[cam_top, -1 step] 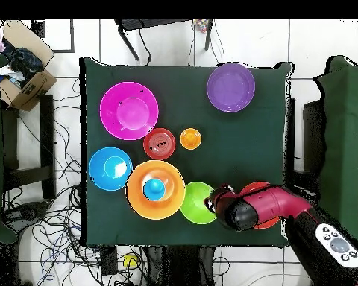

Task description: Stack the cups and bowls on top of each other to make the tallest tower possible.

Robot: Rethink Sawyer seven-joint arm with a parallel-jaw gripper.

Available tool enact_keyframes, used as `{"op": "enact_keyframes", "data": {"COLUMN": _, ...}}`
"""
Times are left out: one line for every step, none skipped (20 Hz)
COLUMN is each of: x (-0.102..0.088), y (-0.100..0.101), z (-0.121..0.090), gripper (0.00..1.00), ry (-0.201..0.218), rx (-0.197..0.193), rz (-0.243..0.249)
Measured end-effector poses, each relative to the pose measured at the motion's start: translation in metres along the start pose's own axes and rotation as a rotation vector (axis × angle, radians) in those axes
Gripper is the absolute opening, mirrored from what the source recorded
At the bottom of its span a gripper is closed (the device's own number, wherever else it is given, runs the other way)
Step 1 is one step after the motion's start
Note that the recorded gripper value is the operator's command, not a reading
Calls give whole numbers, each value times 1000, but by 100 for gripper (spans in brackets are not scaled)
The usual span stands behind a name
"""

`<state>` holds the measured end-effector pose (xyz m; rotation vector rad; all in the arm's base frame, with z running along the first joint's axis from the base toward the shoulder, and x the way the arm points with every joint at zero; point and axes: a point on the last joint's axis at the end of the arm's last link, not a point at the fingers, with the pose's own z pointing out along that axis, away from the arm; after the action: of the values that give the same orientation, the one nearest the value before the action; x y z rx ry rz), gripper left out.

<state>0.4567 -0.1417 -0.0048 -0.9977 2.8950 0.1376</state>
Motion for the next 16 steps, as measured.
{"op": "enact_keyframes", "data": {"x": 0, "y": -5, "z": -6, "gripper": 0, "ry": 1, "rx": 18, "rz": -4}}
{"op": "enact_keyframes", "data": {"x": -1, "y": -10, "z": -11, "gripper": 0, "ry": 2, "rx": 34, "rz": -6}}
{"op": "enact_keyframes", "data": {"x": -2, "y": -16, "z": -18, "gripper": 0, "ry": 2, "rx": 56, "rz": -11}}
{"op": "enact_keyframes", "data": {"x": -4, "y": -23, "z": -26, "gripper": 0, "ry": 1, "rx": 81, "rz": -16}}
{"op": "enact_keyframes", "data": {"x": -5, "y": -28, "z": -32, "gripper": 0, "ry": 0, "rx": 98, "rz": -18}}
{"op": "enact_keyframes", "data": {"x": -6, "y": -33, "z": -37, "gripper": 0, "ry": -1, "rx": 115, "rz": -21}}
{"op": "enact_keyframes", "data": {"x": -6, "y": -38, "z": -43, "gripper": 0, "ry": -2, "rx": 130, "rz": -23}}
{"op": "enact_keyframes", "data": {"x": -7, "y": -42, "z": -48, "gripper": 0, "ry": -4, "rx": 145, "rz": -24}}
{"op": "enact_keyframes", "data": {"x": -7, "y": -46, "z": -52, "gripper": 0, "ry": -3, "rx": 155, "rz": -25}}
{"op": "enact_keyframes", "data": {"x": -6, "y": -49, "z": -56, "gripper": 0, "ry": -2, "rx": 166, "rz": -26}}
{"op": "enact_keyframes", "data": {"x": -6, "y": -52, "z": -60, "gripper": 0, "ry": -1, "rx": 176, "rz": -27}}
{"op": "enact_keyframes", "data": {"x": -5, "y": -56, "z": -64, "gripper": 0, "ry": 3, "rx": 186, "rz": -30}}
{"op": "enact_keyframes", "data": {"x": -5, "y": -62, "z": -73, "gripper": 0, "ry": 10, "rx": 199, "rz": -33}}
{"op": "enact_keyframes", "data": {"x": -6, "y": -63, "z": -76, "gripper": 0, "ry": 11, "rx": 202, "rz": -33}}
{"op": "enact_keyframes", "data": {"x": -6, "y": -65, "z": -80, "gripper": 0, "ry": 12, "rx": 203, "rz": -29}}
{"op": "enact_keyframes", "data": {"x": -7, "y": -67, "z": -84, "gripper": 0, "ry": 13, "rx": 203, "rz": -24}}
